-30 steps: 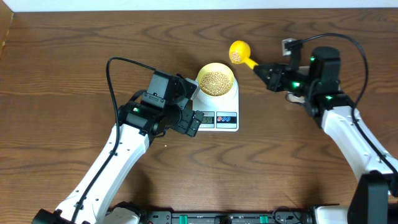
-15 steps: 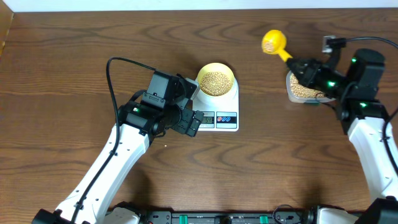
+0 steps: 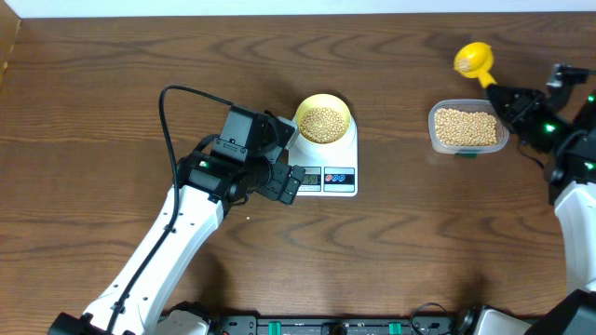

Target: Scoop item into bowl and weigh 50g on scale

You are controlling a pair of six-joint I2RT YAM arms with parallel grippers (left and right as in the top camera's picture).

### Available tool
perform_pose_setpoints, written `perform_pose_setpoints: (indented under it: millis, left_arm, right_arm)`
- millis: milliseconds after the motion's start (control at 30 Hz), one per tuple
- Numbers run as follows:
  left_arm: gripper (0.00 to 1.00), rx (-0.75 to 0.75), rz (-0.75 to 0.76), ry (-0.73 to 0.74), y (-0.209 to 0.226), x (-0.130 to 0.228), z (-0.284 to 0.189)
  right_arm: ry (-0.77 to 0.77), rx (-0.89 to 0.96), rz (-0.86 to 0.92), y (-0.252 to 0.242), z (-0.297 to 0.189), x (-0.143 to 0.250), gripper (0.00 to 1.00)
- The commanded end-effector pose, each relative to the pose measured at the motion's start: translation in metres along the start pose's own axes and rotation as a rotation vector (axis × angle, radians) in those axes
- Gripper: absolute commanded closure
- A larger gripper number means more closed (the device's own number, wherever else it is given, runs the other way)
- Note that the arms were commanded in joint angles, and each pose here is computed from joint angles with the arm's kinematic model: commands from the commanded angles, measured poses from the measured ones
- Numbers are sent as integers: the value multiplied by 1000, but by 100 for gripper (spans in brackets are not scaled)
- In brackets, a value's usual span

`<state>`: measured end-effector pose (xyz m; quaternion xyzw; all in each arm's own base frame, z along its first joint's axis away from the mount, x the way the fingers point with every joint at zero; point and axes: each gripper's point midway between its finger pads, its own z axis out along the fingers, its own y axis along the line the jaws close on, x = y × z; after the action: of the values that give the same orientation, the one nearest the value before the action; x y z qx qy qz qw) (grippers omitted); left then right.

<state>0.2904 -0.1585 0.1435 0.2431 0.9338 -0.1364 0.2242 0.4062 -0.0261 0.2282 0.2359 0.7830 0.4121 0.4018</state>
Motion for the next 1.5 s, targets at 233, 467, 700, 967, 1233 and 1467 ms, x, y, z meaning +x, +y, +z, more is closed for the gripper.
perform_pose_setpoints:
  millis: [233, 467, 700, 967, 1233, 1467]
  left_arm:
    - [5, -1, -8, 12, 0, 4, 3]
    - [5, -1, -8, 12, 0, 4, 3]
    - [5, -1, -8, 12, 0, 4, 3]
    - [5, -1, -8, 12, 0, 4, 3]
    - [5, -1, -8, 12, 0, 4, 3]
    - [5, -1, -8, 12, 0, 4, 3]
  right_arm:
    - [-94, 39, 31, -16, -25, -27, 99]
    - [-40, 134, 134, -39, -25, -7, 99]
    - [59, 181, 2, -51, -27, 17, 99]
    - [159, 246, -287, -65, -34, 38, 99]
    - [224, 482, -689, -75, -45, 43, 99]
    - [264, 707, -897, -79, -44, 44, 99]
